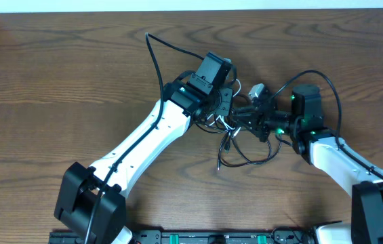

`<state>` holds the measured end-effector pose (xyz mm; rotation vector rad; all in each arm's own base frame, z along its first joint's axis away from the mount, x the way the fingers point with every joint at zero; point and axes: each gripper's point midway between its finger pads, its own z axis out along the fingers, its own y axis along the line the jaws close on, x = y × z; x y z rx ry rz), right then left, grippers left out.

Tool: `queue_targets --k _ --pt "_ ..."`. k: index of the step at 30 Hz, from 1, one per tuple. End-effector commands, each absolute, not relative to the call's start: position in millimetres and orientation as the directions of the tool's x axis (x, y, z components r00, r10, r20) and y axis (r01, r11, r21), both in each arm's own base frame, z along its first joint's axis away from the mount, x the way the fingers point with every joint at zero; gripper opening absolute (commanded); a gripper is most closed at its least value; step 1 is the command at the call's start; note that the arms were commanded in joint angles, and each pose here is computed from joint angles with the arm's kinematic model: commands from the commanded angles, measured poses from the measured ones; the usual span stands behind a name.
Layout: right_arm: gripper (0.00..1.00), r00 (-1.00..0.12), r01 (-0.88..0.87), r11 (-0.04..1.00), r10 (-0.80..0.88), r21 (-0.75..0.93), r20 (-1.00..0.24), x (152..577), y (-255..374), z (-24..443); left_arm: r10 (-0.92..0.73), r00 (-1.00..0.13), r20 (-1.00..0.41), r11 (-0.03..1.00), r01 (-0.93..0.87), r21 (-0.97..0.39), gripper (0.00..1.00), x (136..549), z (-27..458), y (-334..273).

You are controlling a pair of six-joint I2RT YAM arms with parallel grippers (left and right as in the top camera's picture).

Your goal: Untangle cables

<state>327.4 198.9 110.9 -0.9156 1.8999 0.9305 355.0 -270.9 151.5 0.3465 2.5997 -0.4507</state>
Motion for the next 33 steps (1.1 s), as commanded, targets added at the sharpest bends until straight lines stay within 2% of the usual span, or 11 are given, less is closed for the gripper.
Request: queue_targets --k 1,4,5,16,19,28,33 --pt "0.22 -0.384 -0.868 0.431 -0.265 0.247 -0.885 327.2 209.9 104.0 0.157 -0.861 -0.483 0.914 0.313 -0.26 0.08 355.0 147.5 -271.1" --pt "0.19 -0.395 -0.853 0.466 -0.286 0.234 -0.873 333.8 210.2 89.3 0.158 -0.861 -0.484 0.914 0.313 -0.259 0.08 355.1 147.5 -271.0" --pt "0.15 -0.396 -0.852 0.47 -0.289 0.232 -0.871 335.2 210.6 86.0 0.158 -0.861 -0.483 0.914 0.313 -0.258 0.08 355.1 147.3 -270.9" --pt "0.14 -0.39 -0.848 0.488 -0.308 0.208 -0.868 337.4 214.3 81.5 0.158 -0.861 -0.484 0.914 0.313 -0.258 0.08 355.3 147.3 -270.8" --pt "0.01 -0.389 -0.845 0.497 -0.316 0.198 -0.865 338.0 216.0 80.0 0.158 -0.861 -0.483 0.914 0.313 -0.258 0.08 355.1 147.3 -270.9" --pt "0.01 -0.42 -0.817 0.526 -0.261 0.237 -0.869 345.5 213.1 87.5 0.17 -0.865 -0.472 0.918 0.313 -0.243 0.08 352.8 144.7 -267.4" --pt "0.01 -0.396 -0.85 0.448 -0.2 0.276 -0.896 339.7 207.5 111.1 0.168 -0.86 -0.481 0.944 0.282 -0.174 0.08 357.2 141.7 -254.2"
